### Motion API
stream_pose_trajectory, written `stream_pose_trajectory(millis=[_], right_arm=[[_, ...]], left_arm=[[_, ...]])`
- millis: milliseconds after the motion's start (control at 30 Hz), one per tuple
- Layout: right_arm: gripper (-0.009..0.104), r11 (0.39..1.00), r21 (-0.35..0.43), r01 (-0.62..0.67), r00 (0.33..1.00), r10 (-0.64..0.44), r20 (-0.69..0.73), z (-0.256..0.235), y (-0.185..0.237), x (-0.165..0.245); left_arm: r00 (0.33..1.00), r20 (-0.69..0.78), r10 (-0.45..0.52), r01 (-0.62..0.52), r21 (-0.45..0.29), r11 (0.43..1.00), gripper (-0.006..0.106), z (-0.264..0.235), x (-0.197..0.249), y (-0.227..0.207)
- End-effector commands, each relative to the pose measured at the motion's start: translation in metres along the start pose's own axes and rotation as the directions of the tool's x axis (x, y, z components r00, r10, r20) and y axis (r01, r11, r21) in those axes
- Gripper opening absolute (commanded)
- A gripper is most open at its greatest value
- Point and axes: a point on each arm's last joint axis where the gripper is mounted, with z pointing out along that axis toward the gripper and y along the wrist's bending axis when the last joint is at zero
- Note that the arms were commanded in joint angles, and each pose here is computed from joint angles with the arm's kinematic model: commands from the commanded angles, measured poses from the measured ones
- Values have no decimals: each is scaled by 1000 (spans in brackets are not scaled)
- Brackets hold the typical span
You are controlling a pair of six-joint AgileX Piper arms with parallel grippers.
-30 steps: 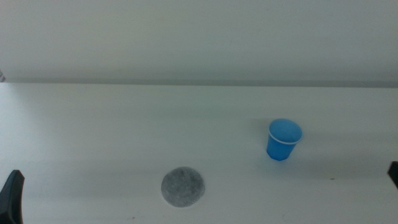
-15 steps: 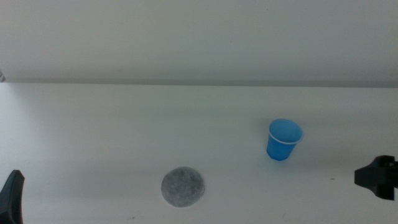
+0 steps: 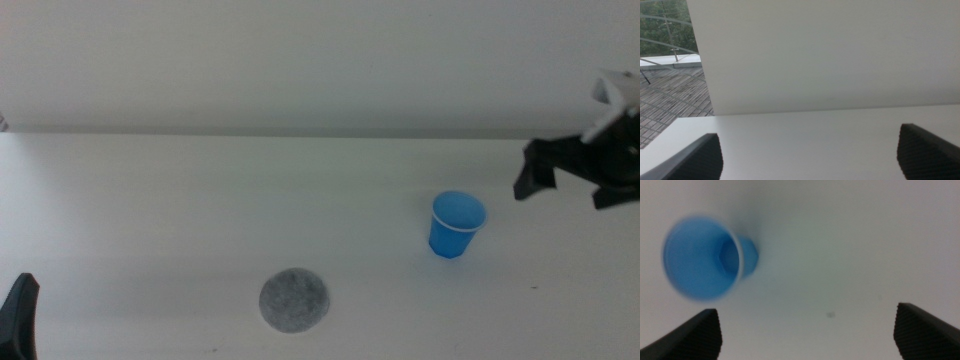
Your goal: Place an empty cup on a cup mat.
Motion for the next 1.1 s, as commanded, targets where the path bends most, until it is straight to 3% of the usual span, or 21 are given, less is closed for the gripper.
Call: stream_pose_trajectory(millis=[0, 300, 800, 967, 1067], right_arm=[[88, 1000, 7, 11, 999, -11, -32, 10, 5, -19], [78, 1000, 10, 19, 996, -18, -90, 43, 27, -30], [76, 999, 13, 37, 992, -35, -125, 84, 42, -29], [64, 999, 19, 32, 988, -29, -151, 105, 41, -29], [40, 999, 21, 31, 988, -28, -153, 113, 40, -29]], left_arm=[[1000, 13, 0, 0, 8, 1000, 94, -1, 11, 0], [1000, 13, 0, 0, 8, 1000, 94, -1, 11, 0], [1000, 13, 0, 0, 8, 1000, 94, -1, 11, 0], [1000, 13, 0, 0, 8, 1000, 94, -1, 11, 0], [1000, 13, 0, 0, 8, 1000, 94, -1, 11, 0]])
